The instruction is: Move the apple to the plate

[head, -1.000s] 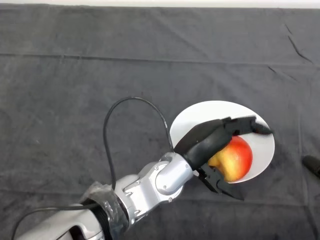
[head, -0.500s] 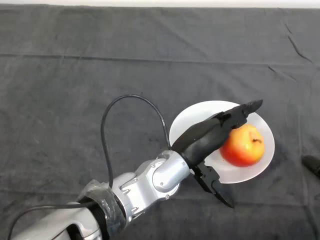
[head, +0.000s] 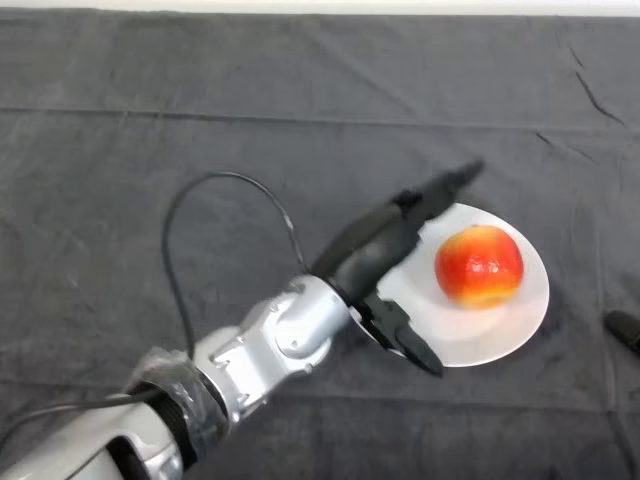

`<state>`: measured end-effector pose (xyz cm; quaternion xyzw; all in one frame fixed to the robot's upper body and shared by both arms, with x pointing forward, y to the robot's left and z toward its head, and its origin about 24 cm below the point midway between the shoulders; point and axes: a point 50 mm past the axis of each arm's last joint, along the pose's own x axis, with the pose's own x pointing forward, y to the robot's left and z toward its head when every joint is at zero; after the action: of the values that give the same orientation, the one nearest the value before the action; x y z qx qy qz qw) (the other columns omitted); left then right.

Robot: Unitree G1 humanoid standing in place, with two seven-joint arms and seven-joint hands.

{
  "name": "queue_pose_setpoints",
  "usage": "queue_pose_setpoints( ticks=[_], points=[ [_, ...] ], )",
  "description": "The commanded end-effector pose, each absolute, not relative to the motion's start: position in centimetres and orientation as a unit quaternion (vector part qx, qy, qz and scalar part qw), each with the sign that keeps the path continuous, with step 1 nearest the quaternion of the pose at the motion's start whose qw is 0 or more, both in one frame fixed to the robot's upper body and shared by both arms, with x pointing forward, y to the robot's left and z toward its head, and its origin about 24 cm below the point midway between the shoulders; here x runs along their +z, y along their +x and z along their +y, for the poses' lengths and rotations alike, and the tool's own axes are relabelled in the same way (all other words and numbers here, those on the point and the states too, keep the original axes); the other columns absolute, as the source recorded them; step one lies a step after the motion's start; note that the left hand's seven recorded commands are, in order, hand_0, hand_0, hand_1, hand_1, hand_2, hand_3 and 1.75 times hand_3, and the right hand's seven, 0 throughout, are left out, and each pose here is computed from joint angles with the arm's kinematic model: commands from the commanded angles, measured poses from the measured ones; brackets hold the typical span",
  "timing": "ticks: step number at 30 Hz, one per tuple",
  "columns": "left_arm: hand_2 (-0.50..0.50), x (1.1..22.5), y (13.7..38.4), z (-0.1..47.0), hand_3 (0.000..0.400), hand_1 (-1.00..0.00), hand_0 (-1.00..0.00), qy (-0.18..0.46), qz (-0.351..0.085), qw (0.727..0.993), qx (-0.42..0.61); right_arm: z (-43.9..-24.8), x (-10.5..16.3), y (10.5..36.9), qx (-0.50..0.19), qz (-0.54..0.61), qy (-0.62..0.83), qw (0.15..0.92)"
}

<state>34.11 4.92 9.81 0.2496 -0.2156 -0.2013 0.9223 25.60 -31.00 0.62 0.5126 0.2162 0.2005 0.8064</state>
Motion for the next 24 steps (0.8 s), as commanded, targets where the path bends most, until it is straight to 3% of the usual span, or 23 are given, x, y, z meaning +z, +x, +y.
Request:
queue_pose_setpoints(
  ticks=[1, 12, 24],
  points=[
    [0.0, 10.5, 34.4, 6.9, 0.0, 0.0, 0.0, 0.245, -0.233, 0.926, -0.168, -31.6, 0.9, 25.4, 0.199, 0.209, 0.509, 0.811],
    [0.0, 11.5, 34.5, 12.0, 0.0, 0.0, 0.0, 0.211, -0.256, 0.942, -0.052, -31.6, 0.9, 25.4, 0.198, 0.209, 0.509, 0.811],
    [0.0, 12.5, 33.2, 18.7, 0.0, 0.0, 0.0, 0.185, -0.276, 0.941, 0.068, -31.5, 0.9, 25.4, 0.198, 0.209, 0.508, 0.812]
  ],
)
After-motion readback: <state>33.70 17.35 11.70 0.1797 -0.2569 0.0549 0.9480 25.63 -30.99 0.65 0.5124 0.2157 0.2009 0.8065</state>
